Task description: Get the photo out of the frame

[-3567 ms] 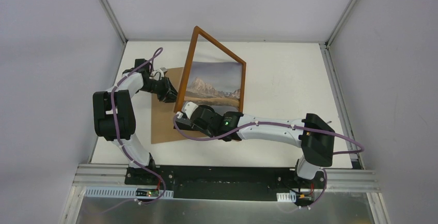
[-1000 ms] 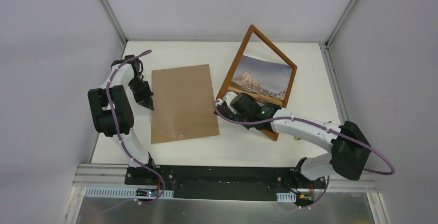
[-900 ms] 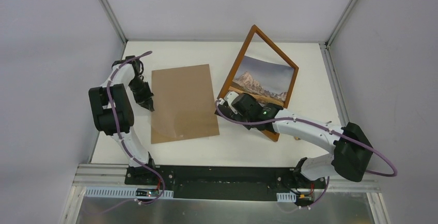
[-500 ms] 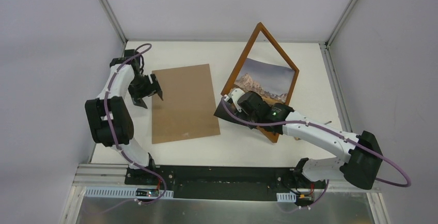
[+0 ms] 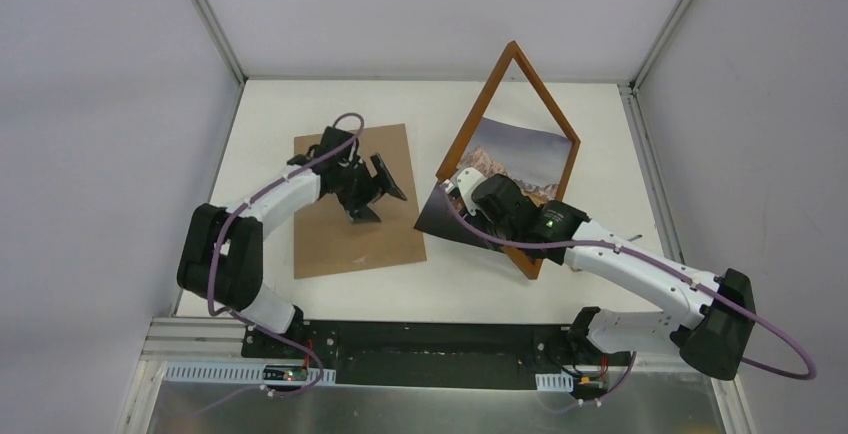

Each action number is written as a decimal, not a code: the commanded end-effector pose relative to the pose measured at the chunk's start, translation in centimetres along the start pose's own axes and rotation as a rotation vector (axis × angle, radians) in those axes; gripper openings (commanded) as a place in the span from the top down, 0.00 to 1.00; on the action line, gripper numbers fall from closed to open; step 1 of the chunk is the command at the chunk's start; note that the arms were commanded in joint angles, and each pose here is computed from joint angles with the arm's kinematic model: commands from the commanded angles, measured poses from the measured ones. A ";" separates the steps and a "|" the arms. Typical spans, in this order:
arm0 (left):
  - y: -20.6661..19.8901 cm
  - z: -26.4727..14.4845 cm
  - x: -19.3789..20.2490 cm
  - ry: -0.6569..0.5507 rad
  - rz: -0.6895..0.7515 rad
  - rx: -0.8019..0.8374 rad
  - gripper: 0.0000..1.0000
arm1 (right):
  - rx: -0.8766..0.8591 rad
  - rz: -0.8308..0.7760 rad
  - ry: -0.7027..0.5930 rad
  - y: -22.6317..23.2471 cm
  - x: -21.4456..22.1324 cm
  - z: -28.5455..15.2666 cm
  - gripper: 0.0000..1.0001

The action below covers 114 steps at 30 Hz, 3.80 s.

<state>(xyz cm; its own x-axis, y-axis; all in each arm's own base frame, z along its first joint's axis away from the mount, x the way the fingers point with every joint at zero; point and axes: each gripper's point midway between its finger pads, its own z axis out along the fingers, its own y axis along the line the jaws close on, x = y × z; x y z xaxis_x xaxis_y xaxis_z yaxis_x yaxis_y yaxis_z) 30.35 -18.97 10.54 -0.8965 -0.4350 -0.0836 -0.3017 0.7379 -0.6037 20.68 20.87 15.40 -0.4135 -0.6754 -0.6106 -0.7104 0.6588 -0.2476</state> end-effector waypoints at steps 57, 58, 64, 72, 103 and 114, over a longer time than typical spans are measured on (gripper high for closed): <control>-13.5 8.1 10.1 -0.478 -0.387 0.479 1.00 | 0.076 0.082 -0.064 -1.5 1.7 -0.2 1.00; -13.6 7.7 10.0 -0.485 -0.378 0.476 1.00 | 0.076 0.086 -0.062 -1.5 1.9 -0.1 1.00; -13.3 6.4 8.7 -0.531 -0.269 0.445 1.00 | 0.071 0.101 -0.052 -1.2 2.4 0.6 1.00; -14.1 3.6 6.9 -0.534 0.088 0.300 1.00 | 0.065 0.127 -0.058 -1.4 2.7 1.2 1.00; 6.1 -8.2 -0.4 -0.797 -0.117 0.001 1.00 | -0.022 -0.087 0.326 -0.1 5.6 9.3 1.00; 10.4 -9.3 -0.6 -0.933 -0.361 -0.030 1.00 | 0.047 -0.125 0.402 -0.9 6.2 11.1 1.00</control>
<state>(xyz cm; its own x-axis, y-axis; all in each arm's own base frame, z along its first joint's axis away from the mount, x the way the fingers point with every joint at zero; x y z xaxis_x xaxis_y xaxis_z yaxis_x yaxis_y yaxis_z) 24.87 -8.32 11.51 -0.2636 -0.8242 -0.5012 -0.4707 0.5634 -0.6790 23.55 18.77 2.50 -0.5061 -0.8388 -0.2006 -0.7818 0.5444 -0.3041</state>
